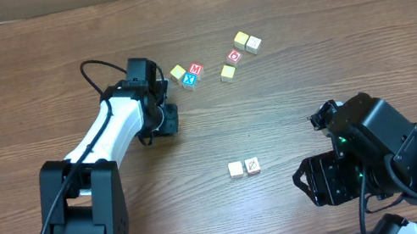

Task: Flip 3 blocks
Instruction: 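Grasp the fish-picture block with the left gripper, then carry the fish block and place it left of the S block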

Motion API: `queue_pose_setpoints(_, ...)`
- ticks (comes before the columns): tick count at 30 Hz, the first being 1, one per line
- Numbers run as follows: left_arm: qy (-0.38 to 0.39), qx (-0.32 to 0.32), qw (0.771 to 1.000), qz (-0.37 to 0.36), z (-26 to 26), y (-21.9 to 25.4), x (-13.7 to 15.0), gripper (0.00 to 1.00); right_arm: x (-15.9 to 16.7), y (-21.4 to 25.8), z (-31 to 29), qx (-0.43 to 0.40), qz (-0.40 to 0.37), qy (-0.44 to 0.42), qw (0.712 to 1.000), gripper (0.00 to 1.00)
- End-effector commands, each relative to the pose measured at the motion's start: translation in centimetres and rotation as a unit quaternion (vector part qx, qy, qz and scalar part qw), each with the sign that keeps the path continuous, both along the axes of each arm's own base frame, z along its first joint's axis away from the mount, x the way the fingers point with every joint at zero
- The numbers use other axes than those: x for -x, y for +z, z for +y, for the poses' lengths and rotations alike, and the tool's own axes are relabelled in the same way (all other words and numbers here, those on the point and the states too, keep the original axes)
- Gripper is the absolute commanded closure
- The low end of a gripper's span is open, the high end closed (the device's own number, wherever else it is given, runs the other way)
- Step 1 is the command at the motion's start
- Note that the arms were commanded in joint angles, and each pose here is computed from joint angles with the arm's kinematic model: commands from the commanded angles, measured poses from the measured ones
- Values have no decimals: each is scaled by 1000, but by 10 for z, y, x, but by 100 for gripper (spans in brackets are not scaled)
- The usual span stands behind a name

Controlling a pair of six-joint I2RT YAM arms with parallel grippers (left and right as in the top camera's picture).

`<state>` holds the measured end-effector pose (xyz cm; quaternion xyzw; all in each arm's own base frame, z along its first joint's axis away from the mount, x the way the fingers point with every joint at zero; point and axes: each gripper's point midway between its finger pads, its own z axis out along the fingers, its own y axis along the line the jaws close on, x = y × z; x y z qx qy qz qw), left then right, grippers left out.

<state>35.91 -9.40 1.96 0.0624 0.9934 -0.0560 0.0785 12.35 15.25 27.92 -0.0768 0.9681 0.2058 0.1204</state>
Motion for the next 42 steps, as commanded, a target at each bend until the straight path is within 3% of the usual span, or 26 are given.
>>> queue_pose_setpoints(1, 20, 9, 1000, -3, -5, 2, -6, 90, -2, 6, 1, -10, -7, -3, 1000, 37)
queue_pose_setpoints(4, 22, 8, 1000, 2, -5, 3, -4, 96, -2, 7, 1, -10, -7, -3, 1000, 37)
queue_pose_setpoints(16, 54, 13, 998, 20, -9, 83, -16, 96, -2, 7, 1, -10, -7, -3, 1000, 37)
queue_pose_setpoints(23, 52, 3, 999, -10, -15, 127, 1, 96, -4, 6, -1, -5, -12, -7, 1000, 39)
queue_pose_setpoints(26, 54, -26, 997, -49, -17, 151, 14, 96, -4, 6, -1, -4, -13, -7, 1000, 39)
queue_pose_setpoints(31, 48, -21, 996, -75, -31, 167, 49, 95, -4, 6, -1, -4, -13, -7, 1000, 39)
queue_pose_setpoints(42, 64, -20, 997, 25, -32, 84, 143, 96, -2, 5, -3, 0, -9, -7, 1000, 39)
